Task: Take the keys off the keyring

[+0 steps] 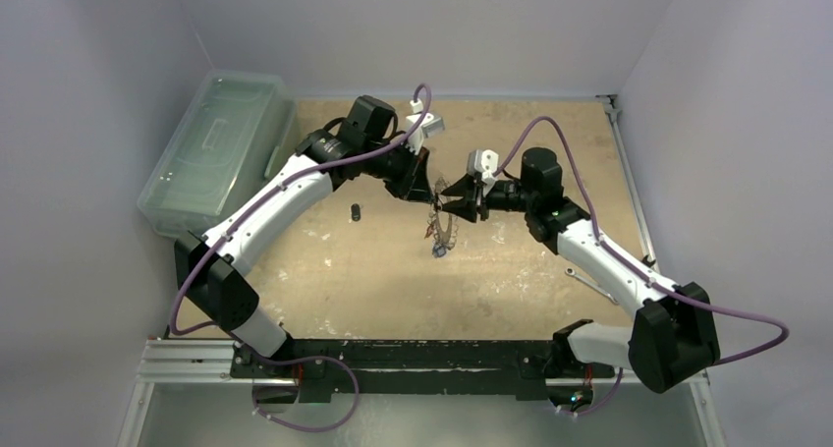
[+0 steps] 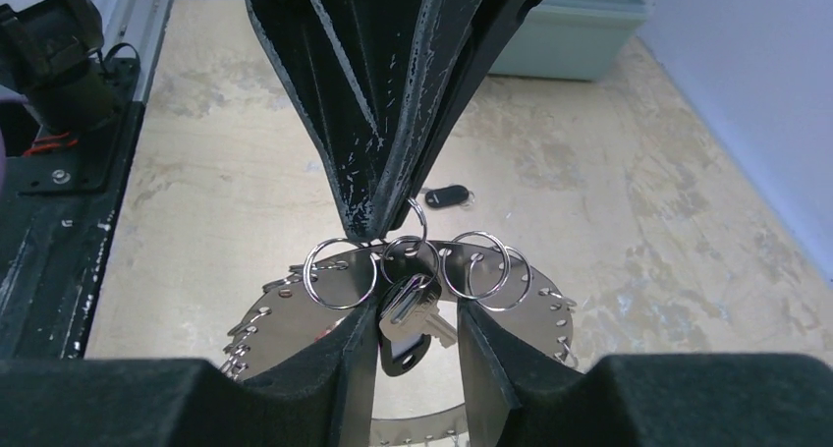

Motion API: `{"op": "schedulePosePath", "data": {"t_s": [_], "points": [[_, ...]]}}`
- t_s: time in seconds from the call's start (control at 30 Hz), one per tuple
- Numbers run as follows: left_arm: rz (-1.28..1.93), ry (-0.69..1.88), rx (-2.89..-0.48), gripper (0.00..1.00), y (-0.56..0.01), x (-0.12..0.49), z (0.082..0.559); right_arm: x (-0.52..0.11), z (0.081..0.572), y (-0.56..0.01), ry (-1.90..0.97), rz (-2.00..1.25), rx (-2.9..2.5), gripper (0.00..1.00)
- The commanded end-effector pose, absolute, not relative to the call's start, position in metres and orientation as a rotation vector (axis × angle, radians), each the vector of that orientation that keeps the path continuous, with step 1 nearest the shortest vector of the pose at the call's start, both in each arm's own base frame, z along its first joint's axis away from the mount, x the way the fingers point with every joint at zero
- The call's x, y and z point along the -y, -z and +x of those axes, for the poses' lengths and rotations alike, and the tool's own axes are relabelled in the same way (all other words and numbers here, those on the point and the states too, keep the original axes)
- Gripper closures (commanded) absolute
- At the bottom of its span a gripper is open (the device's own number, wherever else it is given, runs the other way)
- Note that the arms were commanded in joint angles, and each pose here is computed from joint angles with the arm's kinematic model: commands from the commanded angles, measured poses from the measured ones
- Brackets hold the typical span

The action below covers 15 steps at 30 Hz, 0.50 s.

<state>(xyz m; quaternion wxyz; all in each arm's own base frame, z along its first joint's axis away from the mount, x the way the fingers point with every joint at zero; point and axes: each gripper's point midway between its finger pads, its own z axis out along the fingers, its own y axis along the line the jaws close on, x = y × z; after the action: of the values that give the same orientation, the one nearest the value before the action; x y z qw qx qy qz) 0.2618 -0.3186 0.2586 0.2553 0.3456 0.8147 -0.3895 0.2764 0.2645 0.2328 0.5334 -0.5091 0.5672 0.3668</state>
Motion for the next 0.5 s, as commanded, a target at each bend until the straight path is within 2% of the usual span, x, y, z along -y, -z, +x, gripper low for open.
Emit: {"op": "schedulePosePath", "data": {"t_s": [0.0, 0.23, 0.3, 0.4, 0.47], "points": [[0.94, 1.211, -2.129, 1.0, -0.28, 0.332, 0.257, -0.267, 0.283, -0.24, -0.798, -1.243, -1.245, 0.64], [0.941, 1.271, -2.114, 1.0, -0.284, 0.33, 0.254, -0.267, 0.276, -0.23, -0.796, -1.287, -1.209, 0.66], [0.949, 1.29, -2.113, 1.0, -0.283, 0.331, 0.252, -0.268, 0.277, -0.232, -0.796, -1.28, -1.198, 0.72], [0.944, 1.294, -2.117, 1.0, -0.282, 0.331, 0.251, -0.268, 0.28, -0.238, -0.783, -1.268, -1.187, 0.89], [0.935, 1.286, -2.125, 1.0, -0.28, 0.329, 0.252, -0.268, 0.281, -0.242, -0.78, -1.265, -1.199, 0.94]]}}
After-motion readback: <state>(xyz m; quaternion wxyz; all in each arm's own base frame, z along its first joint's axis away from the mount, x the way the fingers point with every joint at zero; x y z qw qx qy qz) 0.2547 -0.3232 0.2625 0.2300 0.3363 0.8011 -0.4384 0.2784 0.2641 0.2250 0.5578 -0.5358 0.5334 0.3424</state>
